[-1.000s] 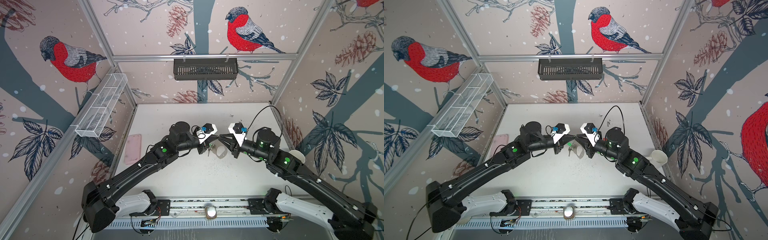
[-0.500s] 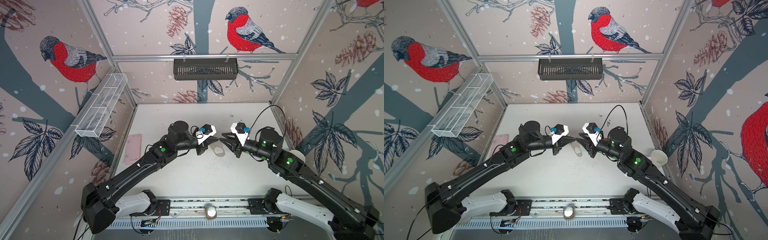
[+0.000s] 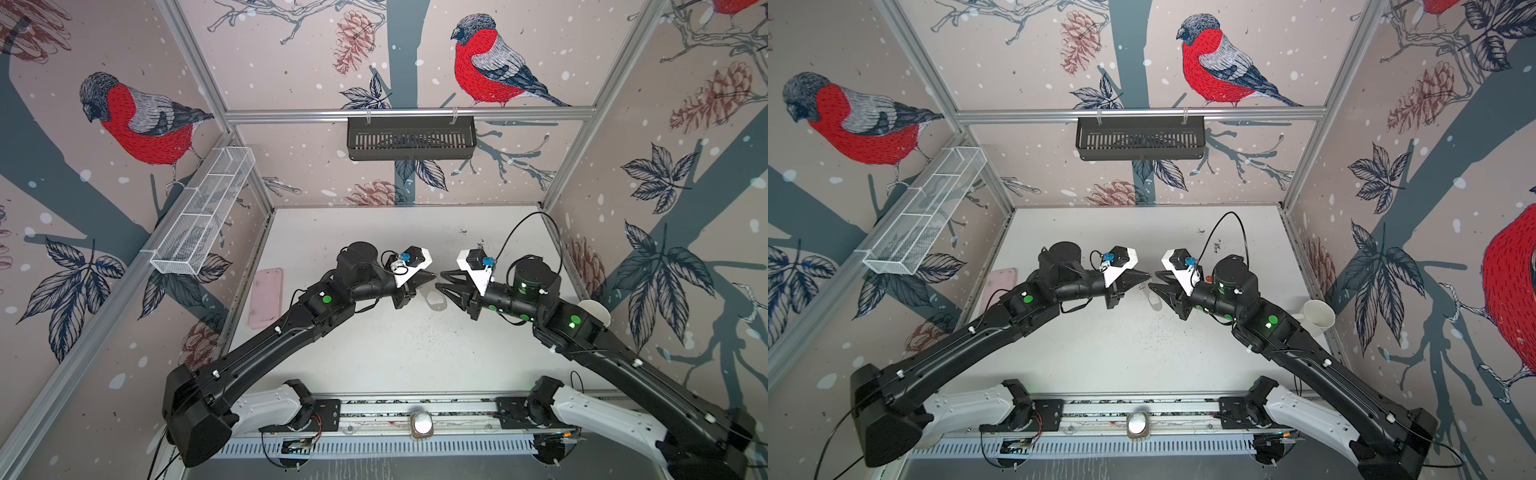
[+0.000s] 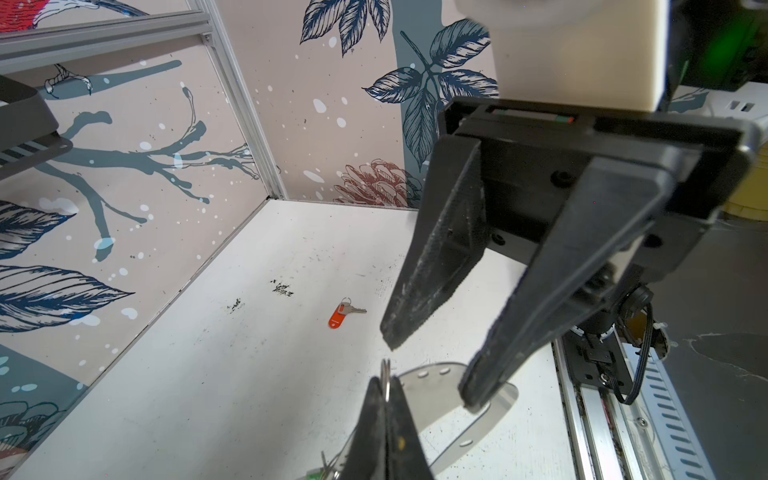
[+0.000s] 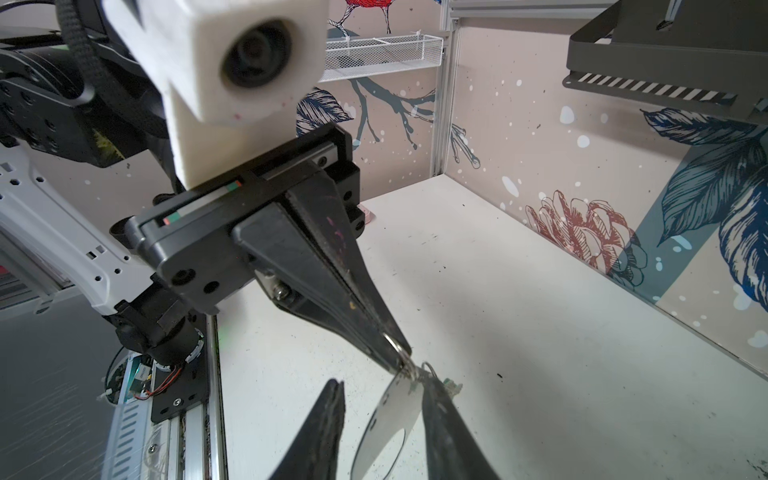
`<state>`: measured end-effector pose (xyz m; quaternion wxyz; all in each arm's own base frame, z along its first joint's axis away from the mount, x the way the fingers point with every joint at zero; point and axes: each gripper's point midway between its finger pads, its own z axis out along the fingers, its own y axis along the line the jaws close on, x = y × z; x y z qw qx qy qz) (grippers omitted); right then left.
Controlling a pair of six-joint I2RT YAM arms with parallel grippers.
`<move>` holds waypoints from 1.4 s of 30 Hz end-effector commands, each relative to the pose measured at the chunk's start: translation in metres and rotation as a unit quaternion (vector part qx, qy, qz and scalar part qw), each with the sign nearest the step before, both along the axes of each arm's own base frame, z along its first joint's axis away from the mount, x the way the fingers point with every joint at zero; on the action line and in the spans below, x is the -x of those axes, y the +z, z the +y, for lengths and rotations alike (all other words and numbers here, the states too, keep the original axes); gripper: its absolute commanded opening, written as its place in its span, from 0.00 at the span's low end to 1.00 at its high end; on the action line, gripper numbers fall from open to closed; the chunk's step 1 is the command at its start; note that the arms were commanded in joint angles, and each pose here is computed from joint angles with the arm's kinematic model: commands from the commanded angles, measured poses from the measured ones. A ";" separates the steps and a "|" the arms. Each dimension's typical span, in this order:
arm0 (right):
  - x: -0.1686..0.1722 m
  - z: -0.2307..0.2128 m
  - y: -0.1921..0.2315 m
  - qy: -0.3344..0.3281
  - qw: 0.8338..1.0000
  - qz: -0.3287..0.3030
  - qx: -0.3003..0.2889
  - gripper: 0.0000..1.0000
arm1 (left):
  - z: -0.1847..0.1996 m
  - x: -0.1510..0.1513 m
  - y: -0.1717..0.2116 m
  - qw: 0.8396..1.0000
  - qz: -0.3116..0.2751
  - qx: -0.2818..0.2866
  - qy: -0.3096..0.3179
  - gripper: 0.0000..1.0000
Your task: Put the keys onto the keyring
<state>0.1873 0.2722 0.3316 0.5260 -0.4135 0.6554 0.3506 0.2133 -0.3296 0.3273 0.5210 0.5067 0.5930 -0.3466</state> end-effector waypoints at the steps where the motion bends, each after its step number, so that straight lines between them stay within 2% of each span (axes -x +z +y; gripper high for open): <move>1: 0.001 0.003 0.001 0.002 1.000 0.005 -0.008 0.36 | 0.002 -0.005 0.018 0.999 -0.023 0.030 0.016 0.00; 3: 0.001 0.005 -0.001 0.000 1.000 0.007 -0.003 0.36 | 0.002 -0.006 0.021 0.999 -0.024 0.037 0.018 0.00; 8: -0.003 0.013 -0.007 -0.013 1.000 0.009 0.012 0.28 | 0.001 -0.006 0.024 0.999 -0.025 0.045 0.018 0.00; 15: -0.010 0.016 -0.008 -0.039 0.999 0.001 0.020 0.02 | 0.001 -0.006 0.022 0.999 -0.021 0.045 0.018 0.00; 16: -0.010 0.015 -0.007 -0.043 0.999 -0.002 0.021 0.00 | 0.001 -0.006 0.022 0.999 -0.021 0.044 0.019 0.00; 25: -0.013 0.011 -0.002 -0.062 0.998 -0.015 0.019 0.00 | 0.005 -0.007 0.020 0.999 -0.022 0.039 0.029 0.00; 42: -0.011 0.015 -0.003 -0.060 0.998 -0.019 0.031 0.00 | 0.010 -0.010 0.012 0.998 -0.021 0.037 0.049 0.07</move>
